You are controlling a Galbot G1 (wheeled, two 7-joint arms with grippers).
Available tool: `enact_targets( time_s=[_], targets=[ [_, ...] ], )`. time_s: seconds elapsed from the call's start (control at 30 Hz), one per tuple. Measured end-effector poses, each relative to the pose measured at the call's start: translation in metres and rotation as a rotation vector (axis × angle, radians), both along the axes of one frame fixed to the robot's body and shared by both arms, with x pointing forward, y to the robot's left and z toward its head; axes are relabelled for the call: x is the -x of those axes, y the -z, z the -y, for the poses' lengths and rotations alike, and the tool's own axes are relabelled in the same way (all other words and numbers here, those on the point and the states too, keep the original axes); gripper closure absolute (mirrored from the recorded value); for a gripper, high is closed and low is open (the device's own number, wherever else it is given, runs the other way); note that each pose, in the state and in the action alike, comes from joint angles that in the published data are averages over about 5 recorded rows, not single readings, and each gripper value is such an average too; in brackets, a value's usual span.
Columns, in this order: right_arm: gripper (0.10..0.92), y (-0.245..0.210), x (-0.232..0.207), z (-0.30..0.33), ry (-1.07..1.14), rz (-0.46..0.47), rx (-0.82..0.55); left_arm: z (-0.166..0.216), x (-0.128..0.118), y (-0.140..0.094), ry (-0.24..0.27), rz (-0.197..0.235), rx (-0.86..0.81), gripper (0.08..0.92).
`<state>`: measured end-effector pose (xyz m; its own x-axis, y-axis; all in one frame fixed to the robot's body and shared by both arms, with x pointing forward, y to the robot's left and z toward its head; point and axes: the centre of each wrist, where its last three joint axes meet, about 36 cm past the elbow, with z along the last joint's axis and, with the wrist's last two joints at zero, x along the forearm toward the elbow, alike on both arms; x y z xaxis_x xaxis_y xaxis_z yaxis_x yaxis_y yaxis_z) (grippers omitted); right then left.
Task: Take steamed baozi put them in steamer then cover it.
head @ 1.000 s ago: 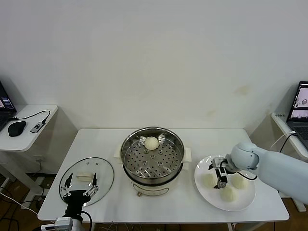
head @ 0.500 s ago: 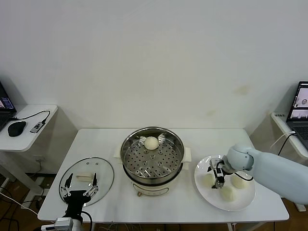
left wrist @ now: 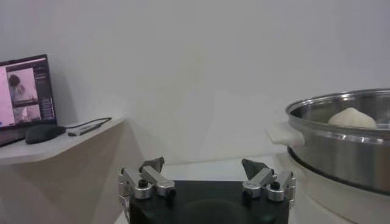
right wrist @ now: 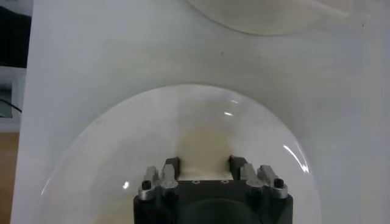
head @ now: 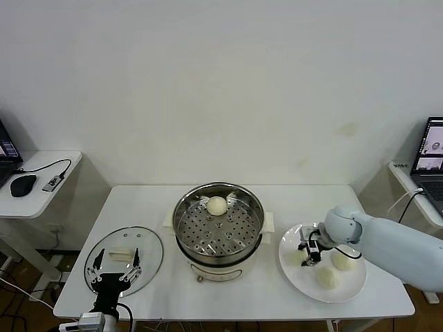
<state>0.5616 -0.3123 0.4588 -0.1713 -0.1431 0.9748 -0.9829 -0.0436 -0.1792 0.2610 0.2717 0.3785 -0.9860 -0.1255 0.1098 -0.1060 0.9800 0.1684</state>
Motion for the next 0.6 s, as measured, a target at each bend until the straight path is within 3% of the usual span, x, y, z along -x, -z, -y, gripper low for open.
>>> enact_targets(
  time_s=[0.3, 0.6],
  targets=[
    [0.53, -0.065, -0.007, 0.005, 0.015, 0.035, -0.027, 0.002, -0.002, -0.001, 0.01, 0.003, 0.002, 0.177],
    [0.522, -0.165, -0.017, -0.024, -0.021, 0.114, -0.081, 0.002, -0.002, -0.003, 0.026, 0.005, -0.001, 0.177]
  ],
)
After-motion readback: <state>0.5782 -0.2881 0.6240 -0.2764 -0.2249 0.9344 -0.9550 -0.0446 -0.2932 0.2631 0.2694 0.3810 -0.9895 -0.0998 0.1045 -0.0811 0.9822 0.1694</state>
